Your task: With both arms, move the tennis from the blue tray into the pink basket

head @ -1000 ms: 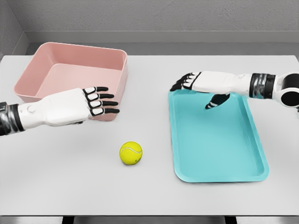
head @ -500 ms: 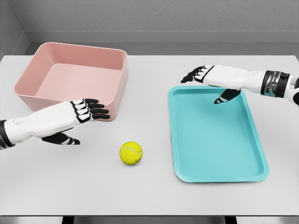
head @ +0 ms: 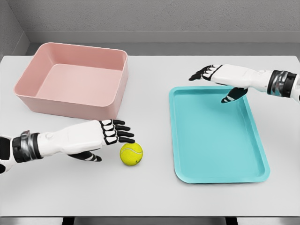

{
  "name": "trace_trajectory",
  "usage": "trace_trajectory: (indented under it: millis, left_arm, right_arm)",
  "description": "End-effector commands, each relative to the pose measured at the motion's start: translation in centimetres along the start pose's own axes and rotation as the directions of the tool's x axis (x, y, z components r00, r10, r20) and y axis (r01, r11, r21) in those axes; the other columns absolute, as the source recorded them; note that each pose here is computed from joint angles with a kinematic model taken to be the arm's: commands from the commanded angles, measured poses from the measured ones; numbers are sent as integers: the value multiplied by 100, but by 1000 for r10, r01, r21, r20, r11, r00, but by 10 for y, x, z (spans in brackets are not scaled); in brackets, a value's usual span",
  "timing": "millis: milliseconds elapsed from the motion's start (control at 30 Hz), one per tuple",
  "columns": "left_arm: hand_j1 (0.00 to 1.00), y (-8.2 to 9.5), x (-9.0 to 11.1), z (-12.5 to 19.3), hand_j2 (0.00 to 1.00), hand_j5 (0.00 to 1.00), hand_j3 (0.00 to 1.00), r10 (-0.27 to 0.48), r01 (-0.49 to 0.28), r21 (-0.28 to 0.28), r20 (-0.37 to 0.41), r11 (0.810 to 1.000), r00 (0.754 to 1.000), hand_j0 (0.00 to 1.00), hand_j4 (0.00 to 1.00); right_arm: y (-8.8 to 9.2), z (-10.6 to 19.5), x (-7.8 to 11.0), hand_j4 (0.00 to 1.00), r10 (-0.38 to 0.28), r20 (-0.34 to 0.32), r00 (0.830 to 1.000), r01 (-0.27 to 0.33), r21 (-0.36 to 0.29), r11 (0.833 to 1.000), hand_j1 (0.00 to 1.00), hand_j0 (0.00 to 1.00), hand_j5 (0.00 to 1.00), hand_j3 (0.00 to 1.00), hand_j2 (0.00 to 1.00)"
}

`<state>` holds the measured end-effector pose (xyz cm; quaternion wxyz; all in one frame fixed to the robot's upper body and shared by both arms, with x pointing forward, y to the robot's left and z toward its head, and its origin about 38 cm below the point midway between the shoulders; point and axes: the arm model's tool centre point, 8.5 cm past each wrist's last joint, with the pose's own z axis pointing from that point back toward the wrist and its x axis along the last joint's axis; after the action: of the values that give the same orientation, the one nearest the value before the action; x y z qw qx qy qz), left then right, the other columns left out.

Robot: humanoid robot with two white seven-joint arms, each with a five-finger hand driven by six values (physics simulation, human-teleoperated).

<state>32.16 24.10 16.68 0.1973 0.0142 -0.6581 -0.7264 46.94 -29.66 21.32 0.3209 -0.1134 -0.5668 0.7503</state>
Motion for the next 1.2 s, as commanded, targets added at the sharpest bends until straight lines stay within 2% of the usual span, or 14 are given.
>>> trace_trajectory:
  millis: [0,133,400,467,500,567,633,667,867,1000,1100,1167]
  left_arm:
    - [100,-8,6,-11,100,100,100,2,-1,-9,31,1000,1000,100,100]
    - [100,-6,6,-15,100,100,100,-4,4,-6,42,1000,999,100,100]
    - [100,-1,5,-16,100,100,100,-8,8,3,44,1000,999,100,100]
    - [100,-3,8,-25,100,100,100,-19,20,-19,73,1000,997,100,100]
    - [100,-5,9,-30,100,100,100,-19,24,-47,89,999,996,100,100]
    - [100,-4,9,-29,100,100,100,-27,33,-62,89,998,996,100,100]
    - [100,-2,6,-27,100,100,100,-48,56,-94,85,994,995,100,100]
    - [100,5,3,-27,100,100,100,-70,78,-103,83,992,994,100,100]
    - [100,19,1,-32,100,100,100,-106,114,-84,92,990,990,100,100]
    - [100,9,5,-38,100,100,100,-83,95,-102,113,990,990,100,100]
    - [100,10,7,-41,100,100,100,-87,100,-104,125,990,988,100,100]
    - [100,4,12,-50,100,100,100,-73,90,-108,151,990,986,100,100]
  right_arm:
    - [0,2,-3,100,-8,-10,1000,8,-5,1000,100,100,100,100,100]
    - [4,5,-10,100,-20,-32,999,20,2,1000,100,100,100,100,100]
    - [4,5,-10,100,-22,-33,999,22,1,1000,100,100,100,100,100]
    - [4,5,-10,100,-23,-32,999,23,0,1000,100,100,100,100,100]
    - [4,5,-10,100,-23,-32,999,23,0,1000,100,100,100,100,100]
    - [4,4,-10,100,-22,-31,999,22,0,1000,100,100,100,100,100]
    - [4,3,-9,100,-23,-28,999,23,1,1000,100,100,100,100,100]
    - [4,5,-10,100,-22,-33,999,22,1,1000,100,100,100,100,100]
    - [4,5,-10,100,-22,-33,999,22,1,1000,100,100,100,100,100]
    - [4,5,-11,100,-23,-34,999,23,0,1000,100,100,100,100,100]
    - [4,5,-10,100,-22,-33,999,22,1,1000,100,100,100,100,100]
    - [4,5,-10,100,-23,-32,999,23,0,1000,100,100,100,100,100]
